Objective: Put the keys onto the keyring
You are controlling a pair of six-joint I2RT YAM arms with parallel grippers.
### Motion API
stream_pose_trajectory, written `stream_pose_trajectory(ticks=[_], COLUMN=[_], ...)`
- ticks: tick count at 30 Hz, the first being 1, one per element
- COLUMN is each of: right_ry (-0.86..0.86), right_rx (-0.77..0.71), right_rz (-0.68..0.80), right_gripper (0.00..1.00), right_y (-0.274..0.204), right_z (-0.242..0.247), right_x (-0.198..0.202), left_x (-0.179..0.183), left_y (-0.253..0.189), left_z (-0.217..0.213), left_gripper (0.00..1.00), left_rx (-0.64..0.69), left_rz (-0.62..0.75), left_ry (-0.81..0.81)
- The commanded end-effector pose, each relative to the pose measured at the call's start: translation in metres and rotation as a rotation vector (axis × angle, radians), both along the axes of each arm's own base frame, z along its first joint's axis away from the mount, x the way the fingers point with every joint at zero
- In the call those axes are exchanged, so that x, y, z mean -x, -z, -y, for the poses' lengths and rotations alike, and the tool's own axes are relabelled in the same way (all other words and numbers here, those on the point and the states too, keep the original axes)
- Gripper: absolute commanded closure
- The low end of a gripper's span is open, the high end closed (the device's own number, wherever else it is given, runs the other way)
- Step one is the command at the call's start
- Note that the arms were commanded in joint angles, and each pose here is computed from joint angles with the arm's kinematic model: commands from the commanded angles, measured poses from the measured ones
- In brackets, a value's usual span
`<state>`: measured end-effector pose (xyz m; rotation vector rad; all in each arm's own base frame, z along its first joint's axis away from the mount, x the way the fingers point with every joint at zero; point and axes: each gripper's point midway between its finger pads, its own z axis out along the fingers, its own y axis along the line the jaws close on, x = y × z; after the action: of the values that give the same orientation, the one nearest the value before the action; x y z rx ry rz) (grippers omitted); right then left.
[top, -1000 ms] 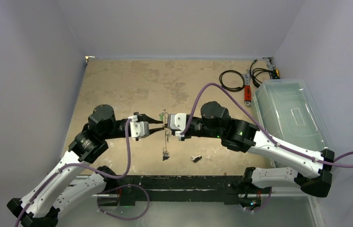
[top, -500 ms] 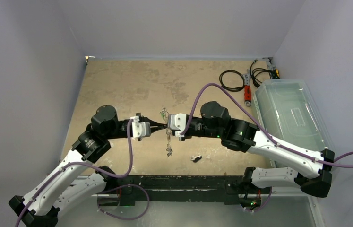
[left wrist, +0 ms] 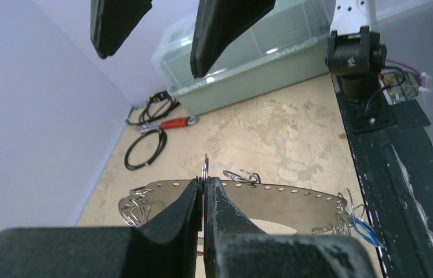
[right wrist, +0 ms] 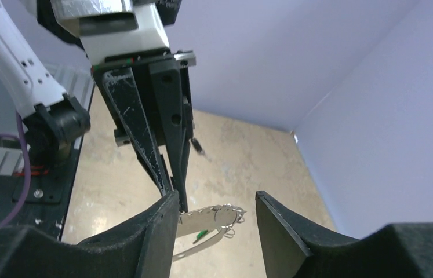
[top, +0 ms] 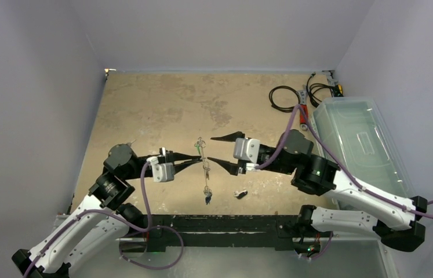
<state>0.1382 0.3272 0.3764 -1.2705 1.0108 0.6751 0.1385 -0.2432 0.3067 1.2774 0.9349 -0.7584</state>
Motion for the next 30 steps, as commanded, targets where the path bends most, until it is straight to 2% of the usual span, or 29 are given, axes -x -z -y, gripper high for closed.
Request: stream_pose_trajectory(ticks=[1,15,24,30], right_ry=[-0.065,-0.201,-0.201,-0.199], right_rx=[-0.099,0.048,0.045,0.051], right_rz=[0.025,-0.040,-0.035,-0.033], right_gripper=[0.46,0.66,0.74,0.75], right_y=[-0.027,-0.002,-0.002,-0.002], right_z=[0.005,-0.013,-0.015,-0.020], right_x=[0.015,0.029,0.027,0.024], left_x=[0.016,0.035,0.036,0.036], left_y=[-0.037,-0.053,-0.052,-0.051], left_z=[-0.001,-0.008,-0.007,-0.007], left_gripper=[1.00,1.00,1.00,1.00], left_rx=[0.130,0.238,0.238,0.239], left_rz=[0.112,0.153,0.150,0.146], left_ry=[0.059,0.102,0.109,0.113])
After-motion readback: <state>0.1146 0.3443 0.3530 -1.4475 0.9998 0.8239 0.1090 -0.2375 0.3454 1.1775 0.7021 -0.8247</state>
